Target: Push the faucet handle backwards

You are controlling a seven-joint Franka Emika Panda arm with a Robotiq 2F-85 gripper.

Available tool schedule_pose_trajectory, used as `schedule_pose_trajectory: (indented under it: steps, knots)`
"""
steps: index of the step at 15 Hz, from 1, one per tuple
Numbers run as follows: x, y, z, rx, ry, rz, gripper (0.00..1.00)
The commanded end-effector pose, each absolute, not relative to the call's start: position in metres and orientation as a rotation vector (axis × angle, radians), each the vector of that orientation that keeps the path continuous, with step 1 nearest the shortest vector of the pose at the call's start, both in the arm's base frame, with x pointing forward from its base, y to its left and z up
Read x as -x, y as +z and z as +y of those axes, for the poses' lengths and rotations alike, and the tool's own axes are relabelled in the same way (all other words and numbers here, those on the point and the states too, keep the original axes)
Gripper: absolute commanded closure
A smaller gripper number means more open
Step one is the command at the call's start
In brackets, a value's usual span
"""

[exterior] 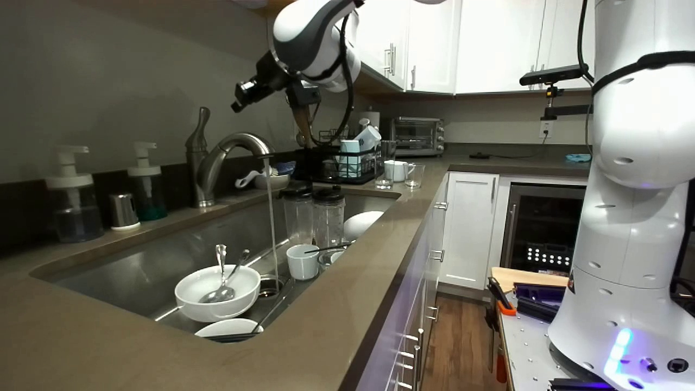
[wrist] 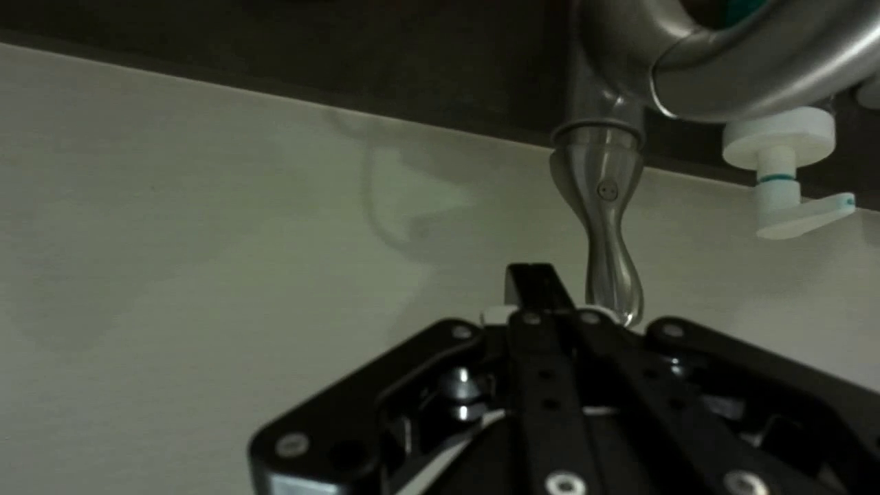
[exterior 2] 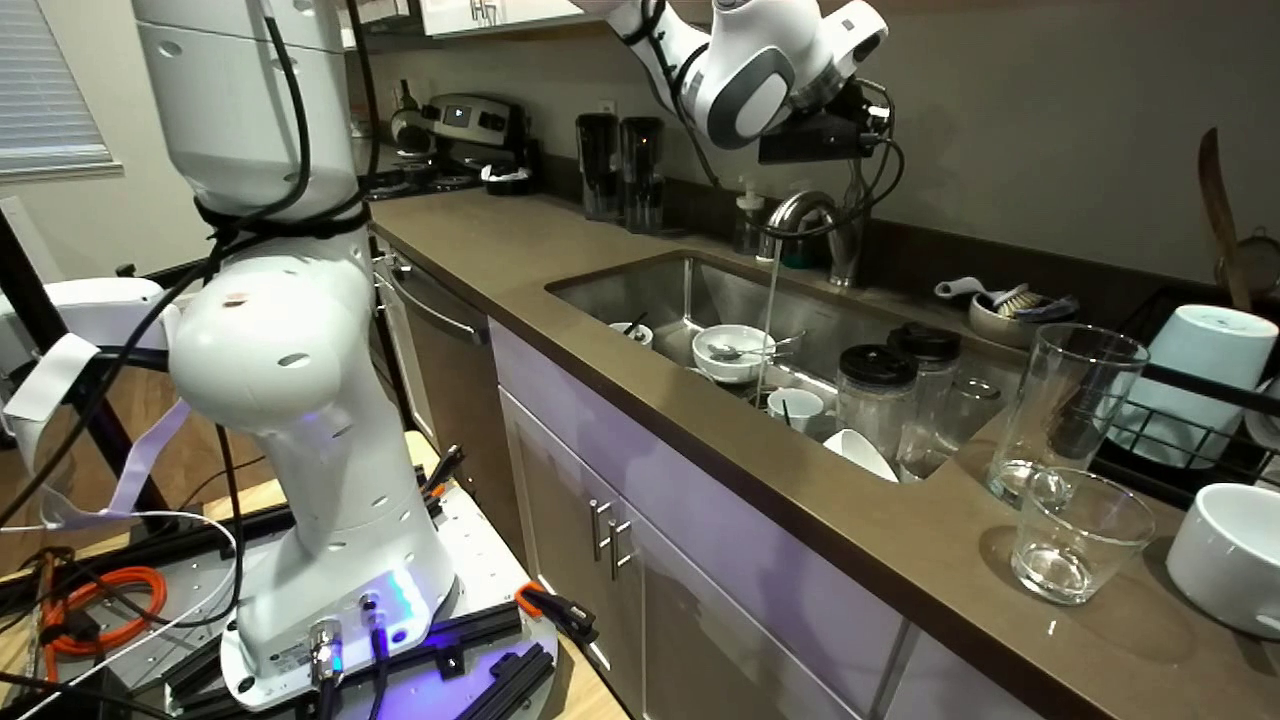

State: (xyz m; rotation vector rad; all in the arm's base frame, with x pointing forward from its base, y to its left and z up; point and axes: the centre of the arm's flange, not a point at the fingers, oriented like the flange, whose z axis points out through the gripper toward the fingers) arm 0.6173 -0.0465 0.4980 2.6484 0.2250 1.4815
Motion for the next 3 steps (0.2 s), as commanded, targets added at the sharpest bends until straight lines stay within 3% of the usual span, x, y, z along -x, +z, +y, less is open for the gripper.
schedule_pose_trajectory:
  steps: [1,3]
  knots:
    - [-0.569,0.509,-0.054,-2.719,1.378,0.197,1.00]
    - [-0.558,0.511,-0.055,-2.757,1.330,0.183,1.00]
